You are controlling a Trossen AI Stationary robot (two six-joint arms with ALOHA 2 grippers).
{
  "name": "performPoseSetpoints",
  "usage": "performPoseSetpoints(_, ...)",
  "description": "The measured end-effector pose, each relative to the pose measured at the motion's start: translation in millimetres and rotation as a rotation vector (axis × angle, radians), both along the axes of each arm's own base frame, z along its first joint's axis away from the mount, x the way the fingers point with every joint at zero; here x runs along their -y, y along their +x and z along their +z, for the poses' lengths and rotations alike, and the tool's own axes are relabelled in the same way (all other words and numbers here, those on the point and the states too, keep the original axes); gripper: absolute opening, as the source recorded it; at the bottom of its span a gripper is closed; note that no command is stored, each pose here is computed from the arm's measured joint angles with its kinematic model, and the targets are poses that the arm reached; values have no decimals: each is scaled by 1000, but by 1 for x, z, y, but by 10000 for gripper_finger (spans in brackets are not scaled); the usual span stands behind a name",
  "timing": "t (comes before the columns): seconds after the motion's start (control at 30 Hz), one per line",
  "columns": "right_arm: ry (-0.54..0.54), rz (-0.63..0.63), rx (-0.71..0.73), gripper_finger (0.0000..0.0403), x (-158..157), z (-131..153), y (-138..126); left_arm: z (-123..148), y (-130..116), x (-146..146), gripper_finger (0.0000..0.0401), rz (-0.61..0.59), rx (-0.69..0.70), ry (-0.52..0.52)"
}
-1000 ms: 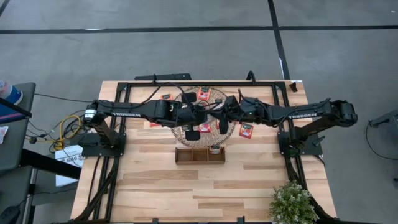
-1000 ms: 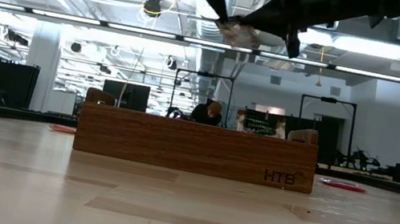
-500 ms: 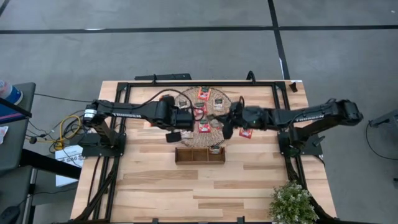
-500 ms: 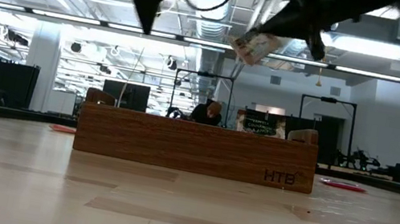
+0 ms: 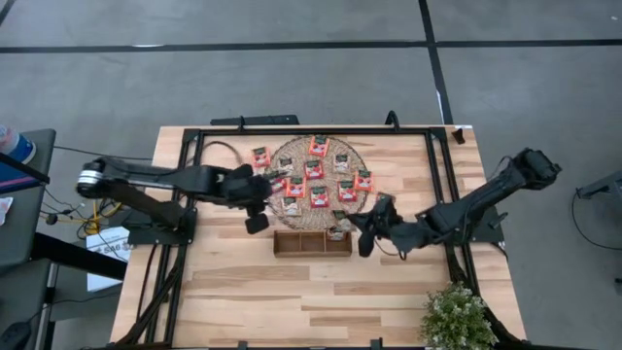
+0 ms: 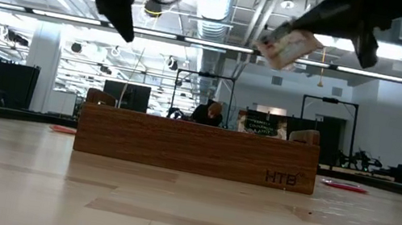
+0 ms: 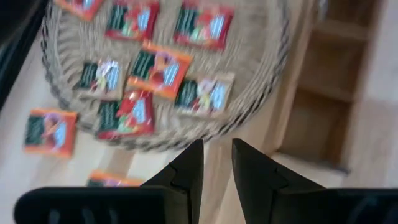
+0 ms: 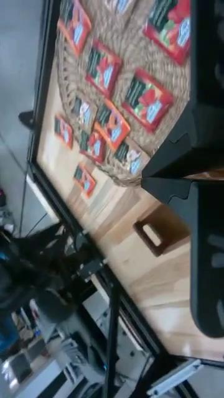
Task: Pick & Place Tea
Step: Put the gold tea bag into the right section of the wooden organizer
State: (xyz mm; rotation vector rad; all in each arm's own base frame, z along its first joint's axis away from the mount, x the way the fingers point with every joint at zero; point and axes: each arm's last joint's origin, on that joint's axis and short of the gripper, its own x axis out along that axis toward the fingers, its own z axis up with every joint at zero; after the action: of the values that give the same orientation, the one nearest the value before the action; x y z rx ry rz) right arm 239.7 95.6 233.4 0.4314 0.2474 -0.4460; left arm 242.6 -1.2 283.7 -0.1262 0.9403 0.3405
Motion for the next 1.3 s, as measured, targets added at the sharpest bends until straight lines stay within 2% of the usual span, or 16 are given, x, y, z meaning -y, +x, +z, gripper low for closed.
performPoseSetpoints(0.3,-8,-19,50,0,-10,-34,16,-5,-56,-1,76,52,383,-84)
performPoseSetpoints(0.6,24,-67,166,0,-14,-41,21,-19,-103,-3,76,121,603,-166)
performPoseSetpoints(0.83,-13,-63,181,0,-14,-37,22,-31,-127,-5,76,143,688,-160)
performPoseSetpoints(1.03,52,-117,192,0,-11,-40,21,-41,-139,-6,76,153,768,-183)
performPoseSetpoints(1.3,134,-138,216,0,-11,-42,21,-46,-143,-5,76,145,768,-191)
